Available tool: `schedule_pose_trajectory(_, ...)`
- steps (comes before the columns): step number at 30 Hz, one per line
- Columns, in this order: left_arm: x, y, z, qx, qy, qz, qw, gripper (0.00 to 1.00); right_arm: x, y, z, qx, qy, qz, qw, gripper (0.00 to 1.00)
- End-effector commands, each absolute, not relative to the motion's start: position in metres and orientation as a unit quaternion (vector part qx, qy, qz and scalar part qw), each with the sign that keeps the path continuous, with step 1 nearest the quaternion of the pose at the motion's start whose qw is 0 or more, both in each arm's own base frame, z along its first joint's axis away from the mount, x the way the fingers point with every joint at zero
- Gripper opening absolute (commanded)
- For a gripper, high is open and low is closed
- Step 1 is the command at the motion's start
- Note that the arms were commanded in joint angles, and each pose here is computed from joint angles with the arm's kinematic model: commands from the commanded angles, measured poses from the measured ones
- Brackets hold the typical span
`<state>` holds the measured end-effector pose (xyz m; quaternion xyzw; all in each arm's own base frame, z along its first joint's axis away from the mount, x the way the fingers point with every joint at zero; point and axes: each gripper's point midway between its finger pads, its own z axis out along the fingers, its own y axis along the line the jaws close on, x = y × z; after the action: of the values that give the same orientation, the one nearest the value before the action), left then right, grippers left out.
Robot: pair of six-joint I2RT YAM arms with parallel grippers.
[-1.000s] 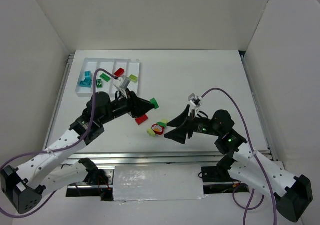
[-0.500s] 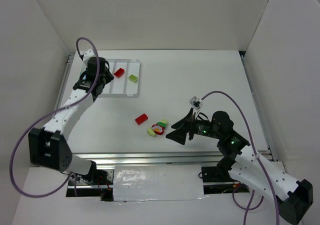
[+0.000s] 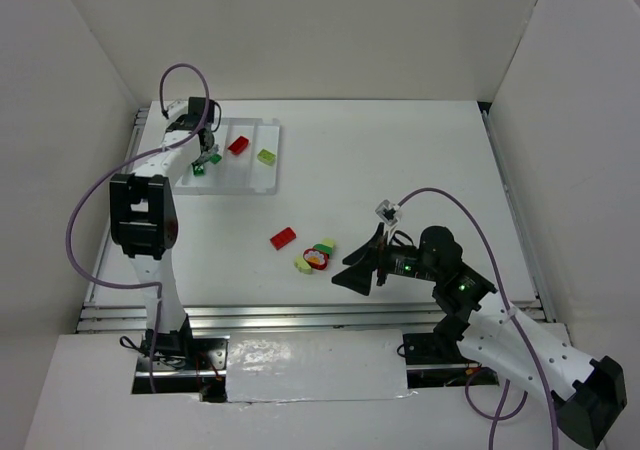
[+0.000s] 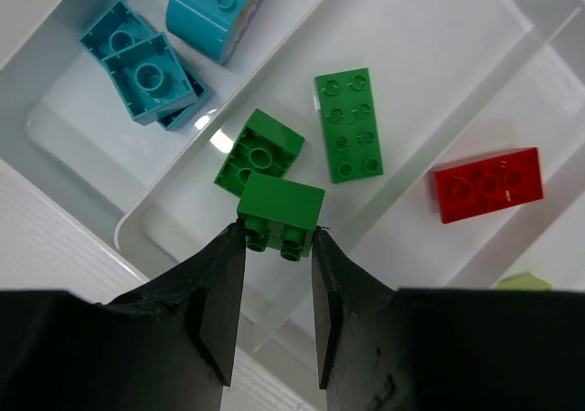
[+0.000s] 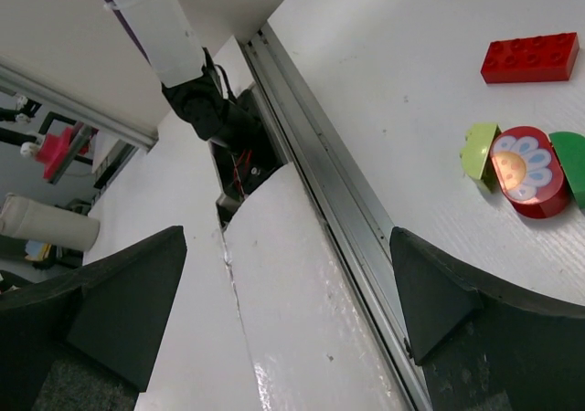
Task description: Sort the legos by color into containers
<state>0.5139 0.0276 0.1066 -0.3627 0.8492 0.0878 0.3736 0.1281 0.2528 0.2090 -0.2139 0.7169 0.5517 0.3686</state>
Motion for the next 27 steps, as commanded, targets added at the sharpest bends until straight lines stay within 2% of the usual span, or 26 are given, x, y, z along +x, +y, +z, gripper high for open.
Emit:
schedule_pose_trajectory(1, 0.512, 0.034, 0.107, -0.379, 0.843, 0.104, 0.367, 0.10, 0.125, 0.256, 0.215, -0.232, 0.702, 0.558, 0.376, 1.00)
schedule_pose_trajectory(2, 0.511, 0.034, 0.105, -0.381, 0.843, 0.105, 0.365, 0.16, 0.125, 0.257, 0.214, -0.233, 0.704, 0.558, 0.374, 1.00)
schedule_pose_trajectory(3, 0.510, 0.035, 0.100, -0.382, 0.844, 0.106, 0.360, 0.32, 0.126, 0.257, 0.216, -0.235, 0.702, 0.557, 0.377, 1.00)
schedule_pose_trajectory(4, 0.509, 0.034, 0.097, -0.383, 0.845, 0.105, 0.357, 0.41, 0.126, 0.257, 0.216, -0.234, 0.703, 0.556, 0.377, 1.00)
schedule_pose_trajectory(5, 0.508, 0.035, 0.096, -0.386, 0.844, 0.107, 0.357, 0.59, 0.126, 0.256, 0.217, -0.236, 0.703, 0.555, 0.378, 1.00)
schedule_pose_trajectory(6, 0.506, 0.034, 0.095, -0.387, 0.844, 0.107, 0.355, 0.66, 0.126, 0.256, 0.217, -0.236, 0.703, 0.554, 0.378, 1.00)
schedule_pose_trajectory(10, 0.502, 0.034, 0.110, -0.387, 0.841, 0.101, 0.363, 0.80, 0.126, 0.255, 0.217, -0.233, 0.706, 0.551, 0.379, 1.00)
schedule_pose_trajectory(14, 0.490, 0.035, 0.144, -0.389, 0.831, 0.091, 0.388, 0.87, 0.134, 0.255, 0.212, -0.216, 0.718, 0.540, 0.382, 1.00)
schedule_pose_trajectory(16, 0.479, 0.025, 0.148, -0.371, 0.842, 0.066, 0.385, 0.87, 0.145, 0.254, 0.209, -0.188, 0.736, 0.525, 0.385, 1.00)
schedule_pose_trajectory(17, 0.478, 0.014, 0.180, -0.360, 0.831, 0.034, 0.422, 0.86, 0.153, 0.252, 0.207, -0.169, 0.750, 0.510, 0.386, 1.00)
schedule_pose_trajectory(19, 0.455, -0.006, 0.177, -0.334, 0.842, 0.012, 0.424, 0.86, 0.180, 0.240, 0.185, -0.099, 0.800, 0.445, 0.391, 1.00)
schedule_pose_trajectory(20, 0.447, -0.029, 0.210, -0.312, 0.828, -0.024, 0.465, 0.86, 0.191, 0.240, 0.182, -0.079, 0.816, 0.421, 0.387, 1.00)
schedule_pose_trajectory(21, 0.432, -0.039, 0.200, -0.297, 0.837, -0.030, 0.459, 0.86, 0.207, 0.232, 0.175, -0.047, 0.832, 0.380, 0.401, 1.00)
schedule_pose_trajectory(23, 0.410, -0.080, 0.222, -0.244, 0.837, -0.082, 0.482, 0.86, 0.224, 0.223, 0.162, -0.011, 0.864, 0.310, 0.396, 1.00)
schedule_pose_trajectory(27, 0.355, -0.138, 0.201, -0.141, 0.869, -0.135, 0.454, 0.86, 0.231, 0.229, 0.148, -0.029, 0.895, 0.238, 0.377, 1.00)
